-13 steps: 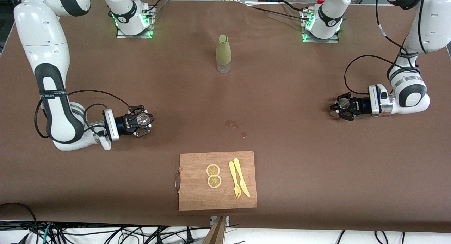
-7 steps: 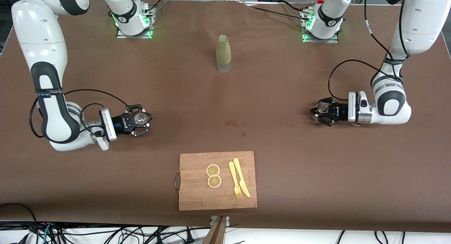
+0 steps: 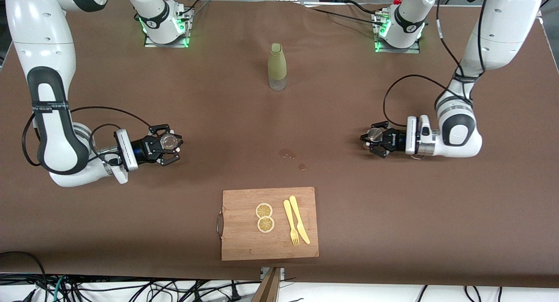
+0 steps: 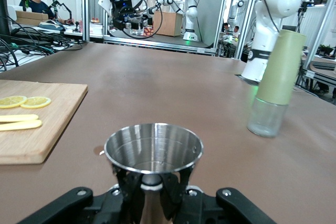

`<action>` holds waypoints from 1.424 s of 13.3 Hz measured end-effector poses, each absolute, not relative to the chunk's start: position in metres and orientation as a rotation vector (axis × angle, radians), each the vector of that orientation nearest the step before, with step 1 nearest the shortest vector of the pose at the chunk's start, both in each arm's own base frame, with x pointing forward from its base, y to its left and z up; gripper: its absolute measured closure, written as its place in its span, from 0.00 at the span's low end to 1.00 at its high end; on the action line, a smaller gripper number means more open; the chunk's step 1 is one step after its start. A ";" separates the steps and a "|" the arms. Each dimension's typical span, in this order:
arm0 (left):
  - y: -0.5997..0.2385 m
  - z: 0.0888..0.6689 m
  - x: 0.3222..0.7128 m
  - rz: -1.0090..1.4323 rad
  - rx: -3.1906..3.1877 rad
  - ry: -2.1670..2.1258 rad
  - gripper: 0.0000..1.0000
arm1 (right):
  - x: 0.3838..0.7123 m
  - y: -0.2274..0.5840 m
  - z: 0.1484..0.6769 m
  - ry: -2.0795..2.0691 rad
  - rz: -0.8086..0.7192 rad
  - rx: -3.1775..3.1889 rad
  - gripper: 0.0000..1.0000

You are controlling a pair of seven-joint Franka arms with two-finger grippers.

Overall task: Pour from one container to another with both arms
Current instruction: 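Carry the glass and the jigger toward each other above the table center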

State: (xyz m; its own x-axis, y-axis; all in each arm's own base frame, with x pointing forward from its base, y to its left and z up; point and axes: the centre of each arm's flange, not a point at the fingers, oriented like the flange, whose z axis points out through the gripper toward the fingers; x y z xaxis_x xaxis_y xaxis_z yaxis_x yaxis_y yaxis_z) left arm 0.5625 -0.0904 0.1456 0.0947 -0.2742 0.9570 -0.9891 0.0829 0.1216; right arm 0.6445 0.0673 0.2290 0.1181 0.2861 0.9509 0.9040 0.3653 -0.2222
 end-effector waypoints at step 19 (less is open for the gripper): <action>-0.282 0.133 0.552 1.047 1.640 -1.122 0.90 | 0.612 0.303 0.271 -1.485 -0.316 -1.327 0.85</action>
